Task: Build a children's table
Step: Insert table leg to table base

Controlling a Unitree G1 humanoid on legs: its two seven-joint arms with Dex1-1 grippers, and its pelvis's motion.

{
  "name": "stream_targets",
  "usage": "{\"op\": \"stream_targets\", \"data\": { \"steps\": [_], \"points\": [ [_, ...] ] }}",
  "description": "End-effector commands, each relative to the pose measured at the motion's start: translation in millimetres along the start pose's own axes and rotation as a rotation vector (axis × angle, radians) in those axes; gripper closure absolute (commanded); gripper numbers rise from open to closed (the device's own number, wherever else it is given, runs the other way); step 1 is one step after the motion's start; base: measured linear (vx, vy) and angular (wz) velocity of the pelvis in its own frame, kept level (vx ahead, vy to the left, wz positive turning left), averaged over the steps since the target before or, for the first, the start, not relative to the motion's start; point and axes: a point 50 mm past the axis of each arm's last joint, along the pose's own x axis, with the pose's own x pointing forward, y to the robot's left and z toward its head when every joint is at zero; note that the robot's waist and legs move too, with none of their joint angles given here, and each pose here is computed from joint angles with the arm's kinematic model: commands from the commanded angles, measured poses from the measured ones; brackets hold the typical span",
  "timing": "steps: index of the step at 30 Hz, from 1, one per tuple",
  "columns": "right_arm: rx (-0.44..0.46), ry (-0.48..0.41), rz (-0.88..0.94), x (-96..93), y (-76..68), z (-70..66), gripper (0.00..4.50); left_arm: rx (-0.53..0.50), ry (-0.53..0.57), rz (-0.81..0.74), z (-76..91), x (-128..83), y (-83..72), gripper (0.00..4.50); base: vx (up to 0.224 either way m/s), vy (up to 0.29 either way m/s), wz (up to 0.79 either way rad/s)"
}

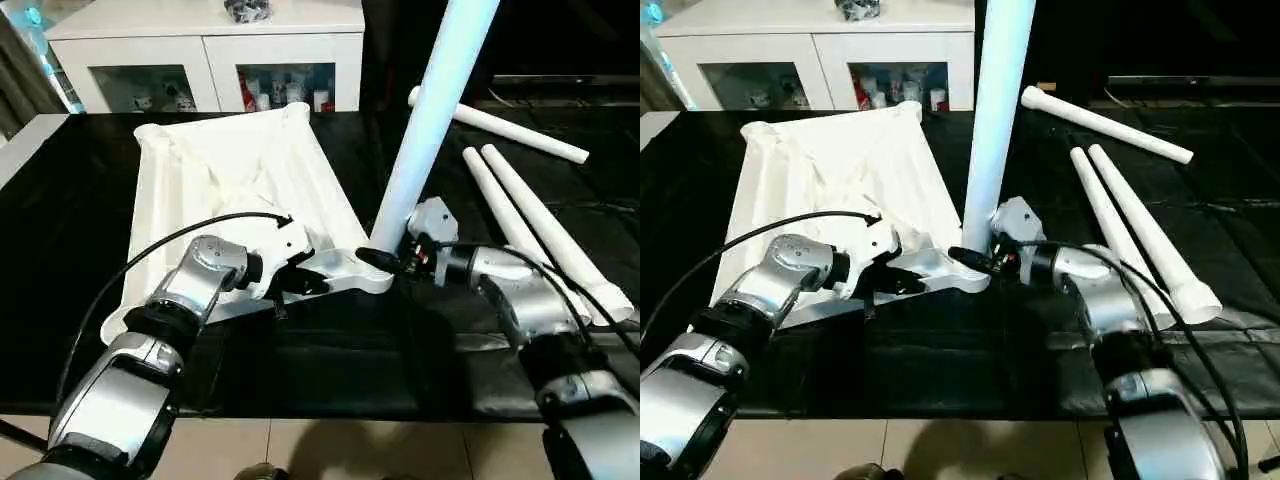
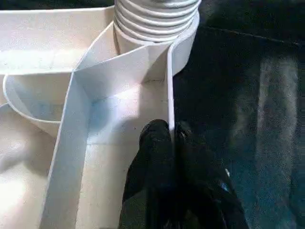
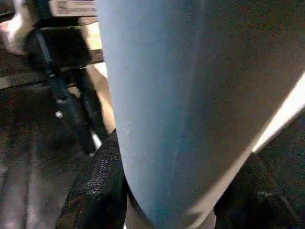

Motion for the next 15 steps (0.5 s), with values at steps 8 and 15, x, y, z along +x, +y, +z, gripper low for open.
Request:
{"op": "stream_targets", "data": {
  "steps": [8,15],
  "points": [
    [0.107,0.218,0.215,5.0,33.2,-48.3,2.59,0.18,-0.018,-0.12,24.5,-7.0,-2.5,4.5,0.0,0.0,0.0],
    [0.118,0.205,0.207,6.3,33.8,-49.0,2.59,0.178,-0.015,-0.113,25.8,-7.7,0.1,4.5,0.0,0.0,0.0]
  ]
}}
